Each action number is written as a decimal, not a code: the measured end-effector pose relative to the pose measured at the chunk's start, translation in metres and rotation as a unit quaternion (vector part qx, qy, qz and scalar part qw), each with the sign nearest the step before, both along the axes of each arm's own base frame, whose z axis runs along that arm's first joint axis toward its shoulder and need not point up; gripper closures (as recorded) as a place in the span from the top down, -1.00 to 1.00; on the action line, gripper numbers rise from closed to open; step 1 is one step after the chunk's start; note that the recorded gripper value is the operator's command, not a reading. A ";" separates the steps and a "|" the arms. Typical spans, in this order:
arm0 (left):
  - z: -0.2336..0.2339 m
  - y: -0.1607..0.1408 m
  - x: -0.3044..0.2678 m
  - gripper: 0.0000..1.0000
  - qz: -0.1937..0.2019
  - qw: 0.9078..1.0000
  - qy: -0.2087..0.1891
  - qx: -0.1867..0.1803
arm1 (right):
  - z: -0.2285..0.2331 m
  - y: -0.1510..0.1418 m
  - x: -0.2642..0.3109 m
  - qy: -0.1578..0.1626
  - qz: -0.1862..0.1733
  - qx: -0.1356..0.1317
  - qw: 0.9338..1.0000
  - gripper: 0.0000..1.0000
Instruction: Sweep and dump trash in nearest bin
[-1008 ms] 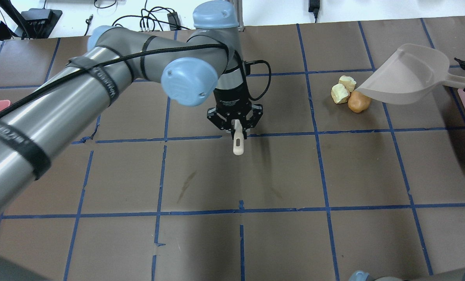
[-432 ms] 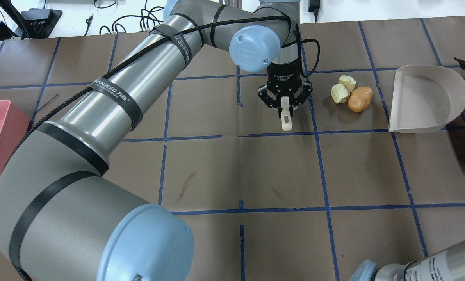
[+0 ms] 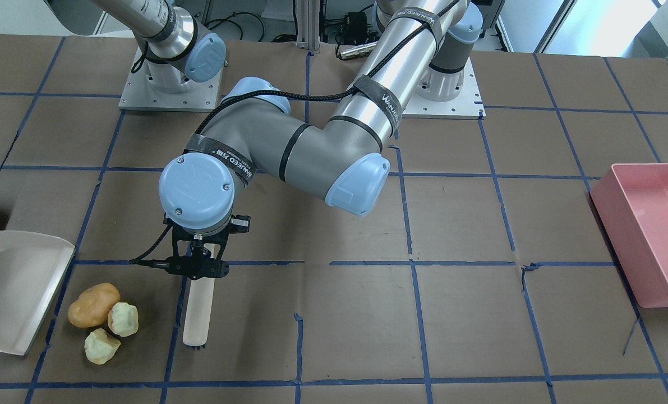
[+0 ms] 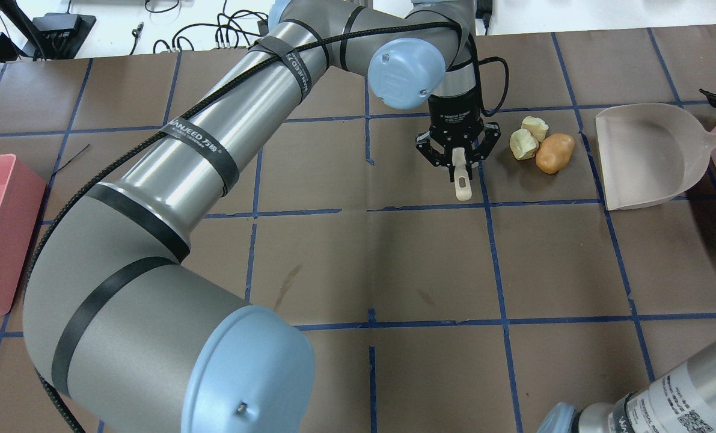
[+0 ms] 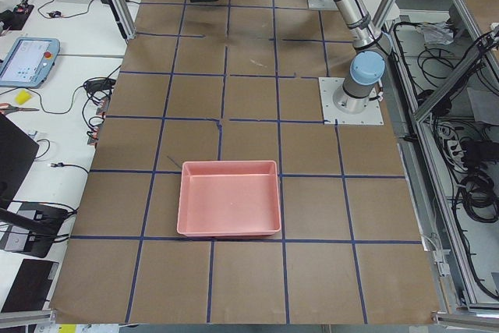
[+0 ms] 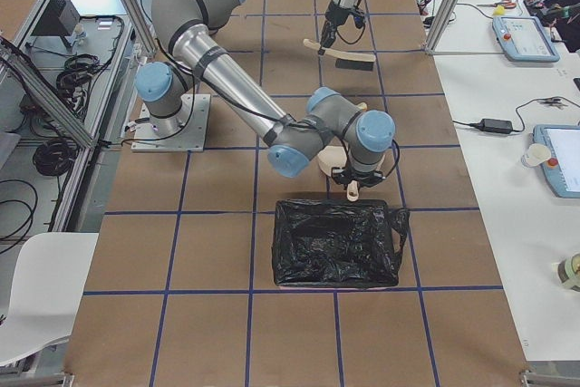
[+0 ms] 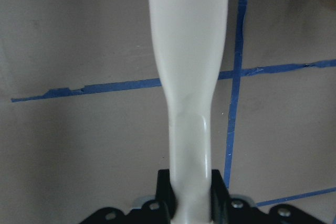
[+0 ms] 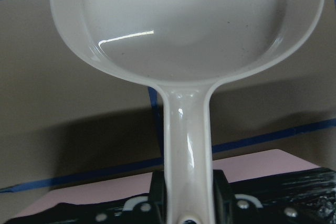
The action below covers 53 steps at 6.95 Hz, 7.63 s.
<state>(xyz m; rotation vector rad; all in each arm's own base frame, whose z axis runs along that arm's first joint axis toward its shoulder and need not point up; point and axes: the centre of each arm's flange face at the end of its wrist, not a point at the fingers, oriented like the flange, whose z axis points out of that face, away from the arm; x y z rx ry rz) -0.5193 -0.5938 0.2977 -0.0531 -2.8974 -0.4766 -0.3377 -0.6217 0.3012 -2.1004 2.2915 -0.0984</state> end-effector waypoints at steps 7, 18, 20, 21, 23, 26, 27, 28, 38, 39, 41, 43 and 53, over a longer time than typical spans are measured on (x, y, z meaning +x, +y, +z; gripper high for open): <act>-0.055 0.026 -0.081 -0.85 0.004 1.000 0.001 -0.003 | -0.024 -0.051 0.035 -0.008 0.055 0.018 0.998 -1.00; -0.081 0.075 -0.175 -0.78 -0.016 0.998 0.053 -0.040 | -0.031 -0.059 0.063 -0.019 0.072 0.034 0.997 -0.99; -0.061 0.094 -0.197 -0.76 -0.009 0.997 0.063 -0.051 | -0.030 -0.059 0.064 -0.019 0.072 0.034 0.997 -0.99; -0.053 0.098 -0.202 -0.76 0.000 0.996 0.065 -0.053 | -0.030 -0.059 0.064 -0.019 0.072 0.034 0.997 -0.99; -0.035 0.099 -0.199 -0.75 0.006 0.996 0.066 -0.062 | -0.031 -0.059 0.064 -0.019 0.072 0.034 0.997 -0.99; -0.029 0.045 -0.150 -0.75 -0.018 0.993 0.058 -0.097 | -0.032 -0.059 0.065 -0.022 0.072 0.037 0.996 -0.99; -0.045 0.021 -0.129 -0.74 -0.016 0.994 0.053 -0.094 | -0.032 -0.059 0.065 -0.022 0.072 0.037 0.996 -0.99; -0.064 0.005 -0.115 -0.73 -0.010 0.995 0.046 -0.086 | -0.032 -0.059 0.066 -0.023 0.073 0.038 0.996 -0.99; -0.084 0.028 -0.135 -0.70 0.012 0.999 0.018 -0.026 | -0.034 -0.065 0.081 -0.024 0.083 0.039 0.995 -0.98; -0.087 0.027 -0.137 -0.70 0.010 0.999 0.021 -0.028 | -0.034 -0.065 0.081 -0.025 0.083 0.039 0.995 -0.98; -0.088 0.023 -0.139 -0.69 0.007 0.999 0.032 -0.040 | -0.034 -0.065 0.081 -0.025 0.083 0.039 0.995 -0.98; -0.100 0.020 -0.140 -0.69 0.006 0.998 0.035 -0.044 | -0.033 -0.064 0.081 -0.025 0.083 0.038 0.995 -0.98; -0.058 0.014 -0.117 -0.66 0.004 0.999 0.025 -0.037 | -0.034 -0.064 0.082 -0.027 0.084 0.041 0.995 -0.98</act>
